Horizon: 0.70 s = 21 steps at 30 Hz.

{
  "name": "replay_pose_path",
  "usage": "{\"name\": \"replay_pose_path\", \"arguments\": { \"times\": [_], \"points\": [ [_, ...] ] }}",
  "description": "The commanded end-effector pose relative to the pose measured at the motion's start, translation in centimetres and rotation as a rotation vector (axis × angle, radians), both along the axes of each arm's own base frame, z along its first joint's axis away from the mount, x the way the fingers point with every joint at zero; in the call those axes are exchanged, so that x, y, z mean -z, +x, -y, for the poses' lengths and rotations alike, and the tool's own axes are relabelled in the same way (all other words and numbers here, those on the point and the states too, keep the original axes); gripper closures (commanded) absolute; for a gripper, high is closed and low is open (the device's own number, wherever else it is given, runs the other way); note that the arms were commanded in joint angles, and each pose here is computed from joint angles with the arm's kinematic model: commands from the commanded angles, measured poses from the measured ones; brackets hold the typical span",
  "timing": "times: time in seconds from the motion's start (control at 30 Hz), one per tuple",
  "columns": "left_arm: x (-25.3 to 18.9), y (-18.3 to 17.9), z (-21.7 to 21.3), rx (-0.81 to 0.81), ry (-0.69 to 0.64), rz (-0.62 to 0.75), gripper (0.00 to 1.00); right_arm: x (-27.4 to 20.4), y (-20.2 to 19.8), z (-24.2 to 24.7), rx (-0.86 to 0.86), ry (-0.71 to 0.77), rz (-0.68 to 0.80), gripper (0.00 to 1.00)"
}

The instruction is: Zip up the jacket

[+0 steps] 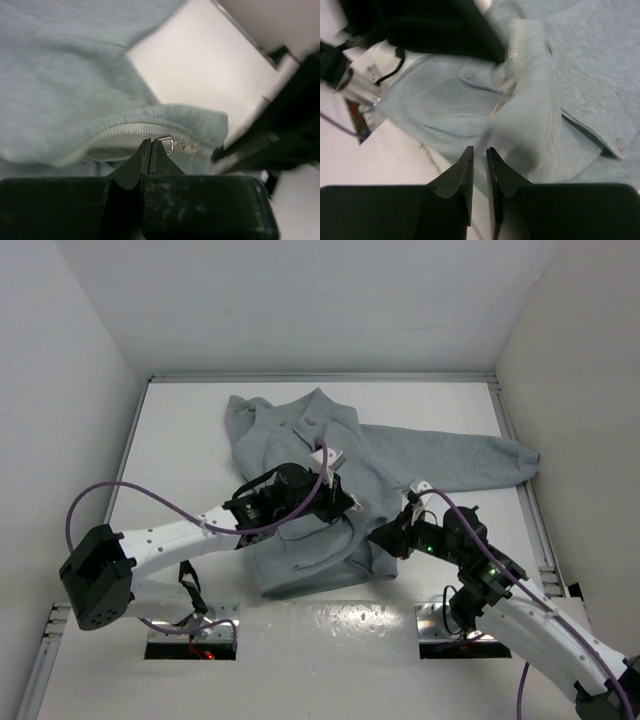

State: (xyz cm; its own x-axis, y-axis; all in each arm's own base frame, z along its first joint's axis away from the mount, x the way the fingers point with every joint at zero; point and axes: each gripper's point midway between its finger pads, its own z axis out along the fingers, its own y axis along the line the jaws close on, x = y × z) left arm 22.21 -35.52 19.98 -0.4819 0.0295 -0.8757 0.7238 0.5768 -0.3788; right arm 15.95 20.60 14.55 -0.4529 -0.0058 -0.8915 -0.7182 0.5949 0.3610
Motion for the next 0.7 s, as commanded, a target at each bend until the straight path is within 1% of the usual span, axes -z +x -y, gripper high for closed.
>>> {"name": "replay_pose_path", "arguments": {
  "times": [0.0, 0.03, 0.07, 0.1, 0.13, 0.23, 0.37, 0.4, 0.43, 0.6, 0.63, 0.67],
  "points": [
    [0.3, 4.5, -4.1, -0.207, 0.04, 0.036, 1.0, -1.7, -1.0, -1.4, -0.08, 0.074, -0.004, 0.82],
    [0.3, 4.3, -3.9, -0.195, 0.038, 0.033, 1.0, -1.5, -1.0, -1.6, -0.078, 0.086, -0.03, 0.8],
    [0.0, 4.2, -3.6, -0.184, 0.02, 0.027, 1.0, -1.8, -0.9, -1.7, -0.077, 0.097, -0.025, 0.74],
    [0.0, 3.9, -3.5, -0.168, 0.017, 0.023, 1.0, -2.2, -0.7, -1.8, -0.076, 0.112, -0.008, 0.71],
    [-0.4, 3.6, -3.3, -0.153, 0.001, 0.017, 1.0, -1.8, -0.5, -1.9, -0.07, 0.11, -0.024, 0.71],
    [-0.4, 3.2, -3.1, -0.134, -0.008, 0.005, 1.0, -2.1, -0.1, -2.2, -0.057, 0.133, -0.031, 0.67],
    [-0.6, 2.5, -2.7, -0.107, -0.026, -0.001, 1.0, -2.8, 0.2, -2.6, -0.049, 0.178, -0.042, 0.58],
    [-1.0, 2.4, -2.8, -0.107, -0.033, 0.005, 1.0, -2.7, 0.0, -2.8, -0.053, 0.189, -0.06, 0.54],
    [-1.0, 2.4, -2.8, -0.107, -0.033, 0.005, 1.0, -3.0, 0.1, -2.8, -0.052, 0.199, -0.061, 0.52],
    [-2.0, 1.0, -1.9, -0.057, -0.053, 0.027, 1.0, -2.6, 0.5, -3.2, -0.011, 0.241, -0.144, 0.49],
    [-2.0, 1.0, -1.9, -0.057, -0.053, 0.027, 1.0, -2.7, 0.6, -3.3, -0.008, 0.25, -0.14, 0.49],
    [-2.2, 1.0, -1.8, -0.057, -0.06, 0.032, 1.0, -2.6, 0.8, -3.5, -0.001, 0.269, -0.171, 0.48]
  ]
}}
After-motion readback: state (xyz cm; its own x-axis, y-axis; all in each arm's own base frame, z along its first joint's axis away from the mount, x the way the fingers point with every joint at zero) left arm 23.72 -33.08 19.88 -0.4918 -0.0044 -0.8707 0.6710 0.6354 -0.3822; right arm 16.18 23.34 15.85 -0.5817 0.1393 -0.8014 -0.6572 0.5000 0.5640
